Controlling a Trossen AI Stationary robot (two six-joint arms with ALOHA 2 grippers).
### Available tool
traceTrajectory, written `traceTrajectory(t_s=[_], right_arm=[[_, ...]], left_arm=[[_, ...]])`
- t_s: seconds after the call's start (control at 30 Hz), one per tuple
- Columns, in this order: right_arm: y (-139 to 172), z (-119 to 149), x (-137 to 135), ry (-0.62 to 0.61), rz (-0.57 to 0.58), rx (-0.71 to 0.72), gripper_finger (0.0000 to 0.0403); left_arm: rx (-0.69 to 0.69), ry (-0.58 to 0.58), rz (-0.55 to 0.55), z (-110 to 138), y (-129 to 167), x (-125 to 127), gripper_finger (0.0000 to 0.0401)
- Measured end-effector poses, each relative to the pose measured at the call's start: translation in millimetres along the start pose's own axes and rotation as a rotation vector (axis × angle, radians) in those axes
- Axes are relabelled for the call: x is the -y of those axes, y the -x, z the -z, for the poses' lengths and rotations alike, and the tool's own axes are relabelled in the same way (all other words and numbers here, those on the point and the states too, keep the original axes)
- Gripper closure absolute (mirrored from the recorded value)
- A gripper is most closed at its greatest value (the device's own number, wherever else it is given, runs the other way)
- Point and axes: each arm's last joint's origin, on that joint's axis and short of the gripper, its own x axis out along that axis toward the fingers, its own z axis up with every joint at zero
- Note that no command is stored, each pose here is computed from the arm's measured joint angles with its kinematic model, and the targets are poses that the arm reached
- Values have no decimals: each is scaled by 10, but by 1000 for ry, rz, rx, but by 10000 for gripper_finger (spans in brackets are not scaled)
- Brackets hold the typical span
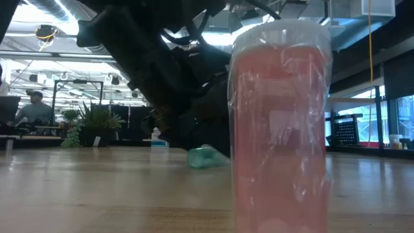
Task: Pick and place medicine bottles onto shelf by color
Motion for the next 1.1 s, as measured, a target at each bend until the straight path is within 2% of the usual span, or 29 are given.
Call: traceTrajectory(t_s=[0.3,0.83,1.1], right_arm=[[0,-1,0,-1,0,1,202],[0,-1,0,-1,0,1,202],[-1,-1,-1,0,1,1,202]], left_arm=[[10,-4,-14,21,-34,1,180],[30,-31,-31,31,-26,1,287],[159,-61,-103,68,92,60,302]])
